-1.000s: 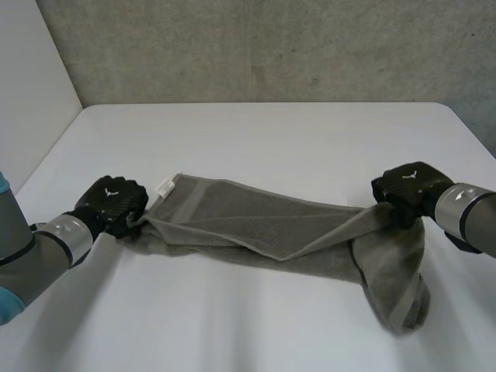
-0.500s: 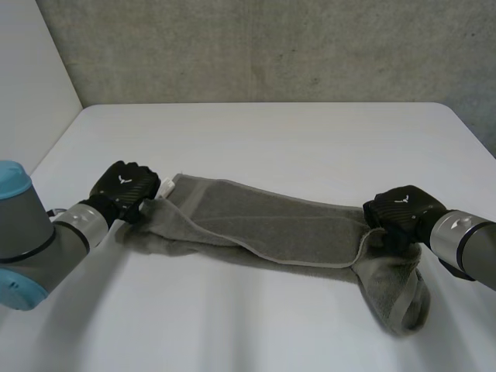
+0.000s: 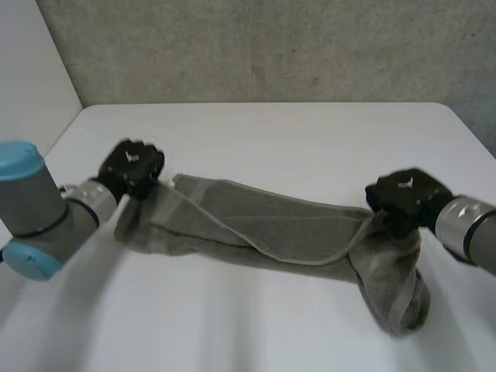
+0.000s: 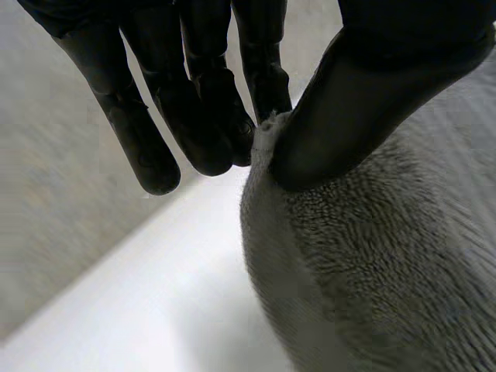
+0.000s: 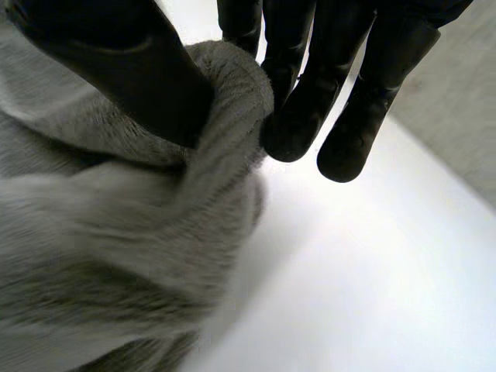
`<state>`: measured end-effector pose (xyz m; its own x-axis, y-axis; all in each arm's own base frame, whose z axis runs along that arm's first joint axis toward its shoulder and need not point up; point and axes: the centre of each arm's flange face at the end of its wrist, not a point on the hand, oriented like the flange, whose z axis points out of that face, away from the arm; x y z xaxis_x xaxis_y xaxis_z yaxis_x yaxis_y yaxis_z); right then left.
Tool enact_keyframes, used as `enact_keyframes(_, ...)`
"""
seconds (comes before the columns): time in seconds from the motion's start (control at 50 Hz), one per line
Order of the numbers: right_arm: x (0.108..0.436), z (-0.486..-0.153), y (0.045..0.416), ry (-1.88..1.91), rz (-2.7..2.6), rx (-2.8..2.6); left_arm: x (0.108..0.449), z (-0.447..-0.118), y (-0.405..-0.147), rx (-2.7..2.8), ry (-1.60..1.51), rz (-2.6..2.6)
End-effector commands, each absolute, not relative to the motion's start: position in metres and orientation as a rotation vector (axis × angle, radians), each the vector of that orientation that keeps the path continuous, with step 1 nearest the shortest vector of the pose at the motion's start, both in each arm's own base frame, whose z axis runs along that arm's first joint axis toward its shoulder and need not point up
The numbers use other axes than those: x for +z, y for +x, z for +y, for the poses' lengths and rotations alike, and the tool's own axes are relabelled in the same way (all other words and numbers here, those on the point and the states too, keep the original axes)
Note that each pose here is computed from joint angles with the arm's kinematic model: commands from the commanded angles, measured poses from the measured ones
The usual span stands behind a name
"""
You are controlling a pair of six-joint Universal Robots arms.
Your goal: Fold the towel.
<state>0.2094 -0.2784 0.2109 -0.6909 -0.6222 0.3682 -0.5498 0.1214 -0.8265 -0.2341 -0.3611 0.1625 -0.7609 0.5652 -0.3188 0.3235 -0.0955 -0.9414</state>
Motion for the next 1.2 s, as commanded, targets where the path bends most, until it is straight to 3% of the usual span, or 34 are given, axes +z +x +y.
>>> enact_keyframes(0.02,0.285,-0.321,0.217,-1.186,2.091,-2.025,0.258,-0.391,-0.230,2.194,-0.743,-1.741)
enact_keyframes(0.04,0.285,-0.321,0.217,-1.186,2.091,-2.026,0.259,-0.391,-0.230,2.194,-0.742,-1.740)
enact_keyframes(0.08,0.321,-0.343,0.222,-1.100,1.971,-2.175,0.303,-0.401,-0.224,2.307,-0.581,-1.649)
enact_keyframes(0.1,0.322,-0.344,0.222,-1.099,1.970,-2.176,0.304,-0.402,-0.224,2.307,-0.580,-1.649)
enact_keyframes(0.12,0.343,-0.348,0.224,-1.039,1.905,-2.242,0.325,-0.402,-0.220,2.355,-0.501,-1.602)
enact_keyframes(0.14,0.363,-0.349,0.224,-0.983,1.848,-2.290,0.325,-0.402,-0.220,2.356,-0.501,-1.602)
enact_keyframes(0.18,0.379,-0.347,0.224,-0.936,1.802,-2.321,0.361,-0.395,-0.212,2.424,-0.392,-1.516)
enact_keyframes(0.28,0.398,-0.329,0.218,-0.900,1.771,-2.279,0.397,-0.371,-0.194,2.471,-0.331,-1.421)
enact_keyframes(0.4,0.382,-0.296,0.213,-0.989,1.783,-2.157,0.383,-0.354,-0.176,2.431,-0.372,-1.458)
enact_keyframes(0.48,0.358,-0.270,0.212,-1.104,1.806,-2.049,0.340,-0.336,-0.177,2.292,-0.483,-1.544)
enact_keyframes(0.66,0.319,-0.254,0.184,-1.242,2.019,-1.915,0.295,-0.320,-0.141,2.232,-0.471,-1.685)
enact_keyframes(0.82,0.306,-0.248,0.181,-1.291,2.084,-1.848,0.279,-0.315,-0.135,2.192,-0.436,-1.748)
enact_keyframes(1.06,0.323,-0.246,0.183,-1.263,2.078,-1.855,0.288,-0.316,-0.136,2.217,-0.440,-1.721)
enact_keyframes(1.2,0.334,-0.269,0.182,-1.155,2.048,-1.898,0.313,-0.326,-0.141,2.236,-0.428,-1.623)
